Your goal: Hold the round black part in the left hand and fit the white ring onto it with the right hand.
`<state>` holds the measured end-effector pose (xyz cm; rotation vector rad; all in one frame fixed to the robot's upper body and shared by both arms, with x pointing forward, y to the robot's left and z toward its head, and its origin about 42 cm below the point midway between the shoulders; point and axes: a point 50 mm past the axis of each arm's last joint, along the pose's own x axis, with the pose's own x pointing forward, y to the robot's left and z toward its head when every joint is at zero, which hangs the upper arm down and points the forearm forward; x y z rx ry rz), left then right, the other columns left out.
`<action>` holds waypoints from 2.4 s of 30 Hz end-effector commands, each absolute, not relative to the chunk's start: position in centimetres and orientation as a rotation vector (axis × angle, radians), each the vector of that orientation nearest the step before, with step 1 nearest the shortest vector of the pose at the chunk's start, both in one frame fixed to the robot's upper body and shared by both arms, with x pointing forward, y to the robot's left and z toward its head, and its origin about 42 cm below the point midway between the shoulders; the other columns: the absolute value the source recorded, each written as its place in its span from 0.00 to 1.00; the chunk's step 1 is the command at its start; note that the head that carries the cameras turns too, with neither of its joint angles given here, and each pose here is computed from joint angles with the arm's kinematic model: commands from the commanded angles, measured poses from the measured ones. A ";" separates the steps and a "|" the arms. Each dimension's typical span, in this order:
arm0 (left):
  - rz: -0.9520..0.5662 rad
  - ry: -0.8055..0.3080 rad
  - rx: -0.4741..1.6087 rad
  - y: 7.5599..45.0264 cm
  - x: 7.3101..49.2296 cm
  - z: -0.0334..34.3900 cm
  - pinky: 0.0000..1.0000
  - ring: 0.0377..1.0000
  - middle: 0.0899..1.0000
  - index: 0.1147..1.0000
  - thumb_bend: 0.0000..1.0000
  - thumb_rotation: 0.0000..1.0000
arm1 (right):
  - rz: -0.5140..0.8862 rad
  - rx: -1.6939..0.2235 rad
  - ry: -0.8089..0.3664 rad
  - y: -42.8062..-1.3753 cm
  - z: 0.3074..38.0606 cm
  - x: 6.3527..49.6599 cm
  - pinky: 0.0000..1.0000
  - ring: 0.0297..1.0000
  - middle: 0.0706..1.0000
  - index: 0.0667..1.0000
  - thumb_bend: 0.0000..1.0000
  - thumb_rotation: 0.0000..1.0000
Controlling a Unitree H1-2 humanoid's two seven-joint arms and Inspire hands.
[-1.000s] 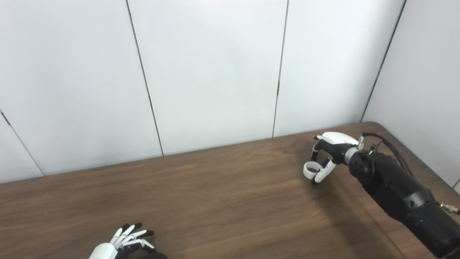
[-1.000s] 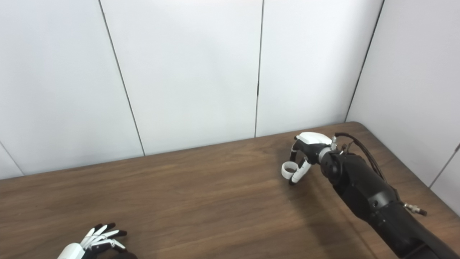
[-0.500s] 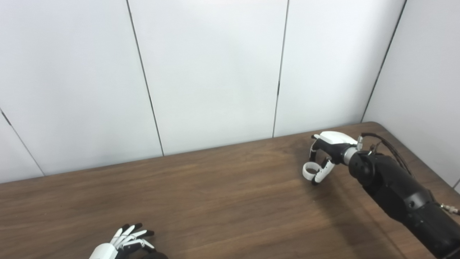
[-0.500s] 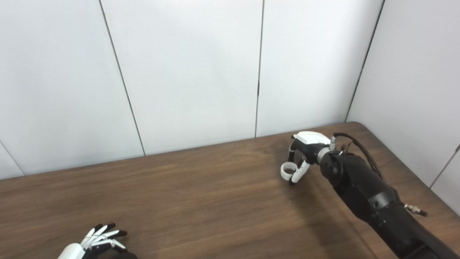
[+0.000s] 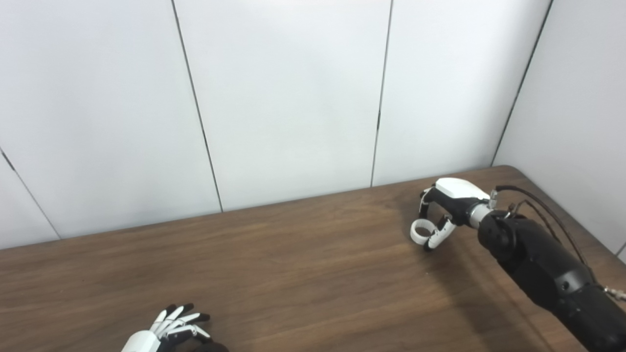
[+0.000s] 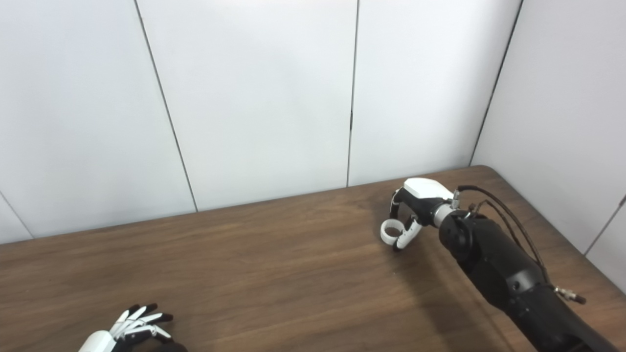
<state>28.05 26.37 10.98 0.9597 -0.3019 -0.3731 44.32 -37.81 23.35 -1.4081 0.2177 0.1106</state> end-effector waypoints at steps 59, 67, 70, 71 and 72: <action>-0.489 -0.277 1.032 13.6 32.0 4.0 1.00 0.95 0.82 0.41 0.52 0.05 | 0.584 -1.184 -0.428 -19.2 30.5 42.2 0.97 1.00 0.89 0.44 0.52 0.13; -0.506 -0.286 1.017 12.8 31.4 4.3 1.00 0.96 0.83 0.41 0.52 0.05 | 0.623 -1.176 -0.430 -17.9 28.9 42.3 0.95 1.00 0.89 0.44 0.52 0.13; -0.510 -0.284 1.009 12.5 31.1 4.4 1.00 0.96 0.83 0.41 0.52 0.05 | 0.637 -1.172 -0.427 -17.7 28.5 42.3 0.95 1.00 0.89 0.44 0.52 0.13; -0.513 -0.282 1.008 12.4 31.0 4.5 1.00 0.96 0.83 0.41 0.52 0.05 | 0.643 -1.171 -0.424 -17.6 28.3 42.3 0.95 1.00 0.89 0.44 0.52 0.13; -0.515 -0.282 1.007 12.2 30.9 4.5 1.00 0.96 0.83 0.41 0.52 0.05 | 0.648 -1.170 -0.422 -17.5 28.2 42.3 0.96 1.00 0.89 0.44 0.52 0.13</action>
